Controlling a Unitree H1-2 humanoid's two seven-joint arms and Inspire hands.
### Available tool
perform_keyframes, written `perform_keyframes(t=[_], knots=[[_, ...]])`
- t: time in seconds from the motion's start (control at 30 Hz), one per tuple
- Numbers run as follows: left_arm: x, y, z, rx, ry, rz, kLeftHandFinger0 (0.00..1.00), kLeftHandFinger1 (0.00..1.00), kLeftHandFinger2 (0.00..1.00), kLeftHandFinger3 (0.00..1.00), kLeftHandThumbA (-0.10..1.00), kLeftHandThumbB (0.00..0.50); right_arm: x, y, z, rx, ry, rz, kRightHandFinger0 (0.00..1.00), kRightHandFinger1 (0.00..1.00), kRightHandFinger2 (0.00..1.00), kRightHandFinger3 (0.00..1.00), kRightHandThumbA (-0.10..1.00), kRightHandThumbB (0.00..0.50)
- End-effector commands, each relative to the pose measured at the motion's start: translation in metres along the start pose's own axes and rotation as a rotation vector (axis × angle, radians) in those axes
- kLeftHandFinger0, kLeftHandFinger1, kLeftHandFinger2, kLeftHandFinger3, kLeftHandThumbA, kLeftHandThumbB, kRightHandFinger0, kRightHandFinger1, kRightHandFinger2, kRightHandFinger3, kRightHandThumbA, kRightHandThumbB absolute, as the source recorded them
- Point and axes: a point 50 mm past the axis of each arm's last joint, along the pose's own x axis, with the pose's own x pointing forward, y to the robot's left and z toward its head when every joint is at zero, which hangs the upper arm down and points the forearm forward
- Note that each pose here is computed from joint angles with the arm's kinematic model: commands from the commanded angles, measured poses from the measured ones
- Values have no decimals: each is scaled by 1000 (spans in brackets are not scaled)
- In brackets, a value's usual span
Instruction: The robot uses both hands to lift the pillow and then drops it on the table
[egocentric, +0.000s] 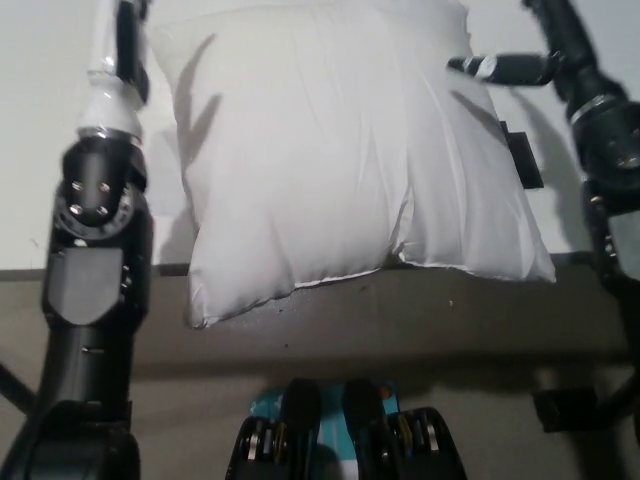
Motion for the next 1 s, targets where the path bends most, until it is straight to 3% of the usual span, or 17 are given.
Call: perform_keyframes(t=[0.0,0.13,0.17,0.3,0.33,0.37,0.47,0.7,0.97], knots=[[2,-12,-3,-4,-41,11,1000,1000,1000,1000,1000,58,10,-1,6,12,-68,-46,1000,1000,1000,1000,1000,330],[-5,-17,-18,-25,7,27,1000,1000,1000,1000,1000,76,8,8,-18,21,-34,-30,1000,1000,1000,1000,1000,342],[-10,-20,-30,-38,42,29,1000,1000,1000,1000,1000,139,2,16,-34,11,26,-23,1000,1000,1000,1000,1000,364],[-31,-29,-62,-53,121,46,1000,1000,1000,1000,1000,112,-12,36,-79,47,121,10,1000,1000,1000,1000,1000,333],[-31,-29,-63,-54,122,47,1000,1000,1000,1000,1000,64,-12,36,-80,48,121,10,1000,1000,1000,1000,1000,291],[-35,-30,-68,-66,141,58,1000,1000,1000,1000,1000,104,-14,38,-87,37,132,17,1000,1000,1000,1000,1000,317],[-44,-30,-80,-72,181,73,1000,1000,1000,1000,1000,80,-19,40,-100,29,167,27,1000,1000,1000,1000,1000,306],[-46,-16,-88,-36,179,82,1000,1000,1000,1000,1000,155,-26,36,-109,51,187,12,1000,1000,1000,1000,1000,284],[-32,-5,-63,28,89,48,1000,1000,1000,1000,1000,112,-32,37,-114,36,198,6,1000,1000,1000,1000,1000,313]])
